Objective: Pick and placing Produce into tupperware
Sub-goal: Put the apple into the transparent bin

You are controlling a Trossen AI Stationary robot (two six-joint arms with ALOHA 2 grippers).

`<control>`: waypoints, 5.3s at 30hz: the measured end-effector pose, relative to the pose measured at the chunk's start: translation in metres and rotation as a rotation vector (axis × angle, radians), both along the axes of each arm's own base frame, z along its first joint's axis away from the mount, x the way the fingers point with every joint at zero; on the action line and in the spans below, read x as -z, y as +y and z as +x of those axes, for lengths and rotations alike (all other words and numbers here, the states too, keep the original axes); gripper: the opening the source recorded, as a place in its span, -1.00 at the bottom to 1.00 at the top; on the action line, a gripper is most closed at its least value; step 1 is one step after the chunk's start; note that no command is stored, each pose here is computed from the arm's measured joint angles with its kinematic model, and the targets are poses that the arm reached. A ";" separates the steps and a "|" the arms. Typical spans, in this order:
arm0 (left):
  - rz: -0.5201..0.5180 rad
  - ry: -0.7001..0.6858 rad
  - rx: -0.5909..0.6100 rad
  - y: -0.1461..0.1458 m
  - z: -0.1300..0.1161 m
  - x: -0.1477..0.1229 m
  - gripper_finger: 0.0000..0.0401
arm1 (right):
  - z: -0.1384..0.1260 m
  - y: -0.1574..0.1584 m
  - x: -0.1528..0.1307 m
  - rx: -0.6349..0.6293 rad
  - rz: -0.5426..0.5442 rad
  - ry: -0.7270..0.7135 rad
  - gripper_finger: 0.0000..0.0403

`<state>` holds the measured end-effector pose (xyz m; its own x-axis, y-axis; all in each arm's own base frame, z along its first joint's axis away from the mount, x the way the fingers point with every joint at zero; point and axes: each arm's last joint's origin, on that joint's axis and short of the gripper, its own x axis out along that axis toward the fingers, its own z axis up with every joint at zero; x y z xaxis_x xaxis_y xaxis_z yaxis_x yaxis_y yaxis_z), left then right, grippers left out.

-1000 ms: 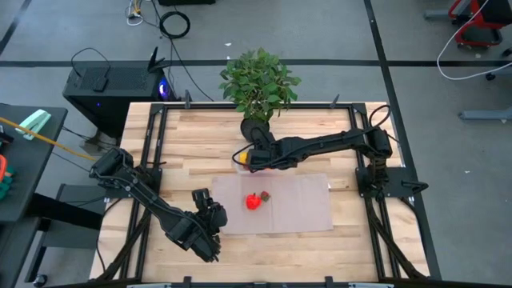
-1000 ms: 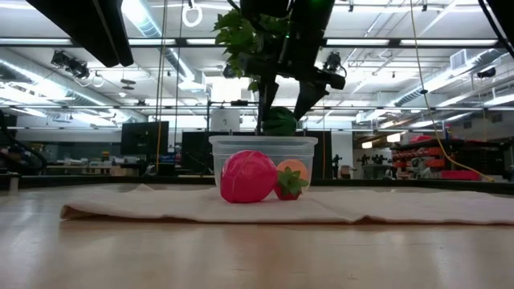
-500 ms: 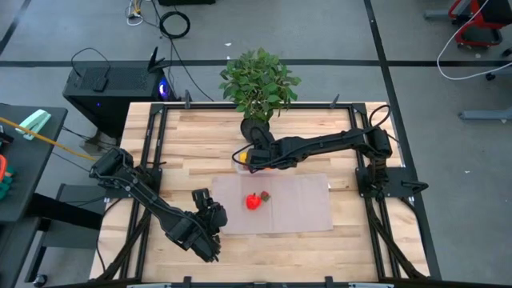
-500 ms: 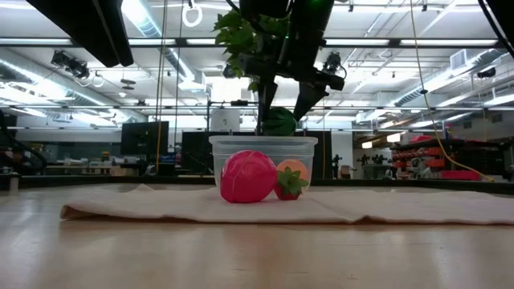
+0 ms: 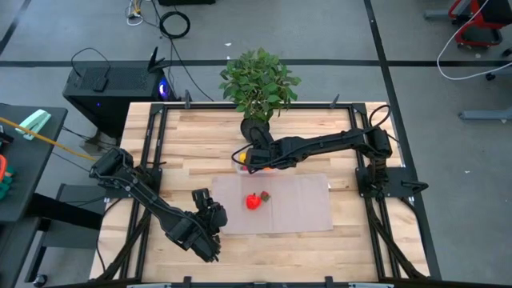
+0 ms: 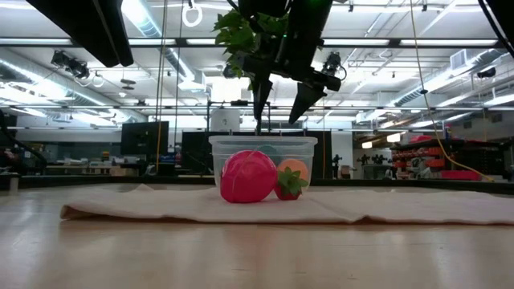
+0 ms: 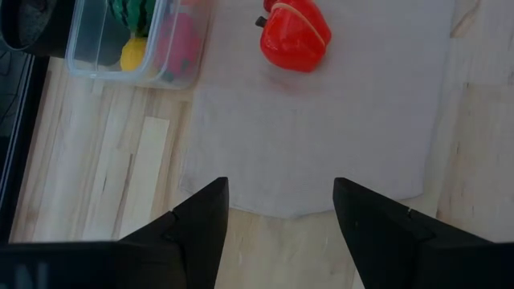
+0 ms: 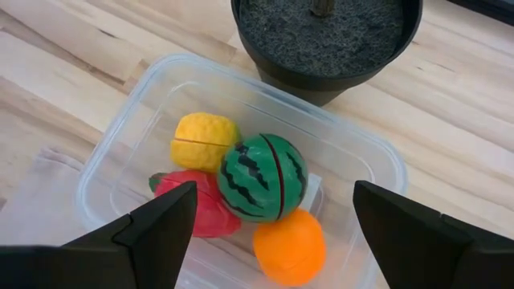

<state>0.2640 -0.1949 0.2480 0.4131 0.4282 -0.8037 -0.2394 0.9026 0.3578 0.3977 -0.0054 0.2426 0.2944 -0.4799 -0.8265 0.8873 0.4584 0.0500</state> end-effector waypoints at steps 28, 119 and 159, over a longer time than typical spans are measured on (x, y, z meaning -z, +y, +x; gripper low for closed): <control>-0.001 -0.002 0.001 0.000 0.000 0.000 0.15 | -0.029 0.128 -0.010 -0.615 -0.023 0.156 0.62; -0.488 -0.359 -0.814 0.045 0.076 0.039 0.00 | -0.272 0.185 -0.021 -0.731 0.097 -0.180 0.43; -0.596 -0.393 -0.750 0.058 0.098 0.037 0.99 | -0.279 0.172 -0.029 -0.709 0.133 -0.234 0.43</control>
